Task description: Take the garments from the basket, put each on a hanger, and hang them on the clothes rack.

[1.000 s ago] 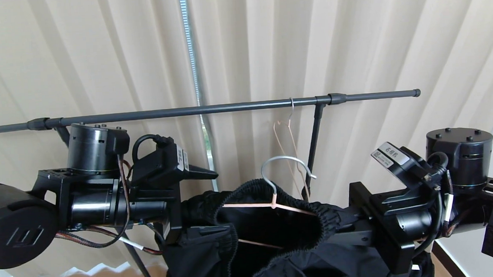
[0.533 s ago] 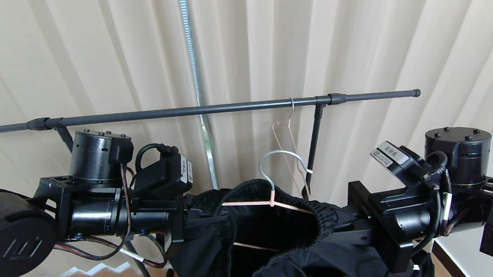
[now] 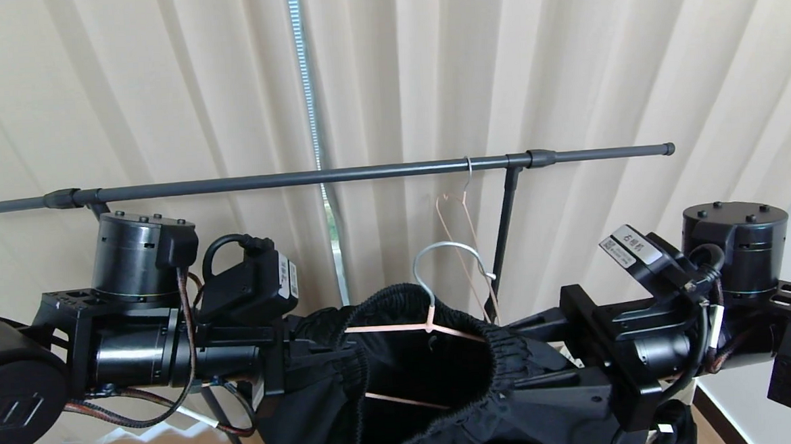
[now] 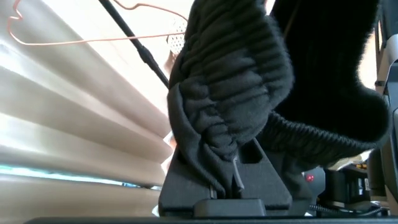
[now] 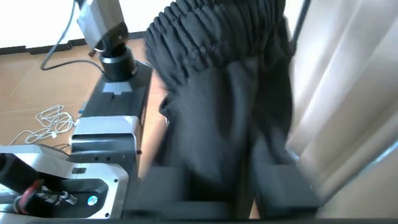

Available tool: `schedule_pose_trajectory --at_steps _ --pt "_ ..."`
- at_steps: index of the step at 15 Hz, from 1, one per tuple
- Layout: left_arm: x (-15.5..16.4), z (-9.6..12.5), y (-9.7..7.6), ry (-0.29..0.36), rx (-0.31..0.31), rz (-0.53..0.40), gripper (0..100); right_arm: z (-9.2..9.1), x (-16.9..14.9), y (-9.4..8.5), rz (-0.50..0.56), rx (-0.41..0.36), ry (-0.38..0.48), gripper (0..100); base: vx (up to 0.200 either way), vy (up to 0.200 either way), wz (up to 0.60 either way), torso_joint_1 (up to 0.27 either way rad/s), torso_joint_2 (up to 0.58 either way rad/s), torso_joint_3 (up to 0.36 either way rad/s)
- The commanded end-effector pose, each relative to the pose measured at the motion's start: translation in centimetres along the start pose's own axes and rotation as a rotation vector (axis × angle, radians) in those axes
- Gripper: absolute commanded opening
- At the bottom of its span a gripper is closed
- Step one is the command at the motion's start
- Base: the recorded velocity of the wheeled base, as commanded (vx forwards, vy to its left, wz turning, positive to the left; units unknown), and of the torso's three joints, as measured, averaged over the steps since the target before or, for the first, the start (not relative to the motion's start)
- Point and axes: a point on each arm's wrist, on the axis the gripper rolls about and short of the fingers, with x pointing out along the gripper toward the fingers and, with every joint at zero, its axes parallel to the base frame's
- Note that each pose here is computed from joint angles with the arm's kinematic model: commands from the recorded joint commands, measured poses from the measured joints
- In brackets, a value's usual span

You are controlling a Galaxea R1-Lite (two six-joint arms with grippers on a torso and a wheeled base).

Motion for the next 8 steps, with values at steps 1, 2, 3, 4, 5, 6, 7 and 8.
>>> schedule_pose_trajectory --at_steps 1,2,3,4,5,6,7,8 --pt "-0.5 0.1 -0.1 -0.003 -0.007 0.012 0 -0.5 -1.3 -0.7 -0.058 -0.003 0.003 100 0.000 0.000 0.00 0.000 0.00 0.000" --pt "-0.7 0.2 -0.2 -0.006 -0.013 0.017 0 -0.8 -1.9 -0.9 -0.082 -0.019 0.003 100 0.000 0.000 0.00 0.000 0.00 0.000" --pt "-1.1 0.3 -0.1 -0.009 -0.022 0.031 0 -0.7 -2.4 -1.0 -0.098 -0.044 0.002 100 0.000 0.000 0.00 0.000 0.00 0.000" --pt "-1.4 0.2 -0.1 0.001 -0.033 0.050 0 -0.8 -2.9 -1.0 -0.120 -0.054 0.000 100 0.000 0.000 0.00 0.000 0.00 0.000" --pt "-1.7 0.1 -0.1 0.015 -0.038 0.073 0 -0.8 -3.3 -0.7 -0.128 -0.071 -0.002 100 0.000 0.000 0.00 0.000 0.00 0.000" --pt "-1.7 0.0 -0.1 0.023 -0.041 0.080 0 -0.7 -3.3 -0.6 -0.128 -0.075 -0.003 100 0.000 0.000 0.00 0.000 0.00 0.000" --pt "-2.2 -0.6 -0.3 0.050 -0.058 0.110 0 -0.4 -3.7 0.0 -0.136 -0.092 -0.011 100 0.000 0.000 0.00 0.000 0.00 0.000" --pt "-2.5 -0.7 -0.4 0.055 -0.063 0.124 0 -0.2 -3.8 0.3 -0.142 -0.101 -0.013 100 0.000 0.000 0.00 0.000 0.00 0.000"
